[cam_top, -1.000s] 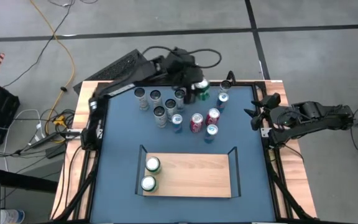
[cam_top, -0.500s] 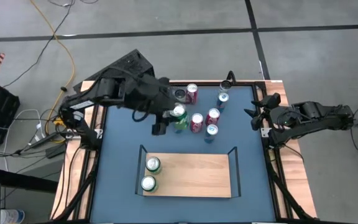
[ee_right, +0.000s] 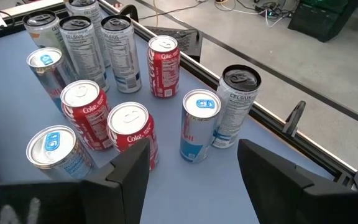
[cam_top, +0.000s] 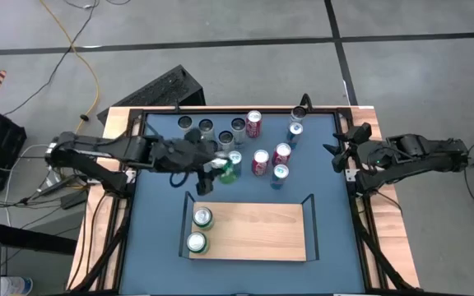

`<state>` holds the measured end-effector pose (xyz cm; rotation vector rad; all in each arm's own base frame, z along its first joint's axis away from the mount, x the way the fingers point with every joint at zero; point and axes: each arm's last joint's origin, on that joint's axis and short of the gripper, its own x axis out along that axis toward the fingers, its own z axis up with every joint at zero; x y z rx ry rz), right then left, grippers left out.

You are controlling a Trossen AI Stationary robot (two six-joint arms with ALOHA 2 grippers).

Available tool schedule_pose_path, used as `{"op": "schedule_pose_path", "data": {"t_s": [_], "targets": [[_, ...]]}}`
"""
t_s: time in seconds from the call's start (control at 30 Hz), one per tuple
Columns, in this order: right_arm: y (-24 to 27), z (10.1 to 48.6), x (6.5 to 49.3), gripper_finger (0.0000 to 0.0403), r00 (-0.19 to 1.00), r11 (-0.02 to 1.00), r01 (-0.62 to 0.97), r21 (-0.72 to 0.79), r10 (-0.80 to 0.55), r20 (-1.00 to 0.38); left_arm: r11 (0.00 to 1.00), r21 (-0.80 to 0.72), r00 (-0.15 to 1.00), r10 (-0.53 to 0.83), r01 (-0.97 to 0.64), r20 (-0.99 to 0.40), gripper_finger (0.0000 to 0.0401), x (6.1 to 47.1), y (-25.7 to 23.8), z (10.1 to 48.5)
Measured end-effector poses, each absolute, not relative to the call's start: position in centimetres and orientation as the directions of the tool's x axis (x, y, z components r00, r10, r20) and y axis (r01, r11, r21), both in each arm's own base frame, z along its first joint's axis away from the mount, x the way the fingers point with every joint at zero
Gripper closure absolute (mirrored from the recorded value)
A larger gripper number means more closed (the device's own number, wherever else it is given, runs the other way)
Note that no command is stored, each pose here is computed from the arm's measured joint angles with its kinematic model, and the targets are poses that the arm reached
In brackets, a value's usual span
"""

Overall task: Place canned beverage on shelf
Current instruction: Put the green soda can on the shelf aligned with the other green soda cans

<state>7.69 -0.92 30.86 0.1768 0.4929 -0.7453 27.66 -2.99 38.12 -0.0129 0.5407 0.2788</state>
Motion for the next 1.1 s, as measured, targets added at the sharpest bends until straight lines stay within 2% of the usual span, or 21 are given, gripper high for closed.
{"op": "schedule_pose_path", "data": {"t_s": [0.17, 0.4, 0.77, 1.1], "targets": [[-0.9, 30.9, 7.7, 0.0157, 0.628, 0.726, 0.688, -0.016, -0.606, -0.489, 0.962, -0.007, 0.832, 0.232, -0.273, -0.504, 0.0133, 26.9, -3.4, 36.5], [-0.9, 30.9, 7.7, 0.0157, 0.628, 0.719, 0.695, 0.002, -0.606, -0.488, 0.964, 0.099, 0.754, 0.254, -0.246, -0.605, 0.0133, 27.3, -5.3, 33.9], [-0.9, 30.9, 7.7, 0.0157, 0.628, 0.720, 0.694, 0.001, -0.606, -0.488, 0.968, 0.125, 0.657, 0.240, -0.217, -0.714, 0.0132, 28.2, -7.6, 31.0], [-0.9, 30.9, 7.7, 0.0157, 0.628, 0.719, 0.695, 0.000, -0.606, -0.488, 0.959, 0.155, 0.628, 0.272, -0.236, -0.729, 0.0132, 27.6, -7.9, 30.7]]}}
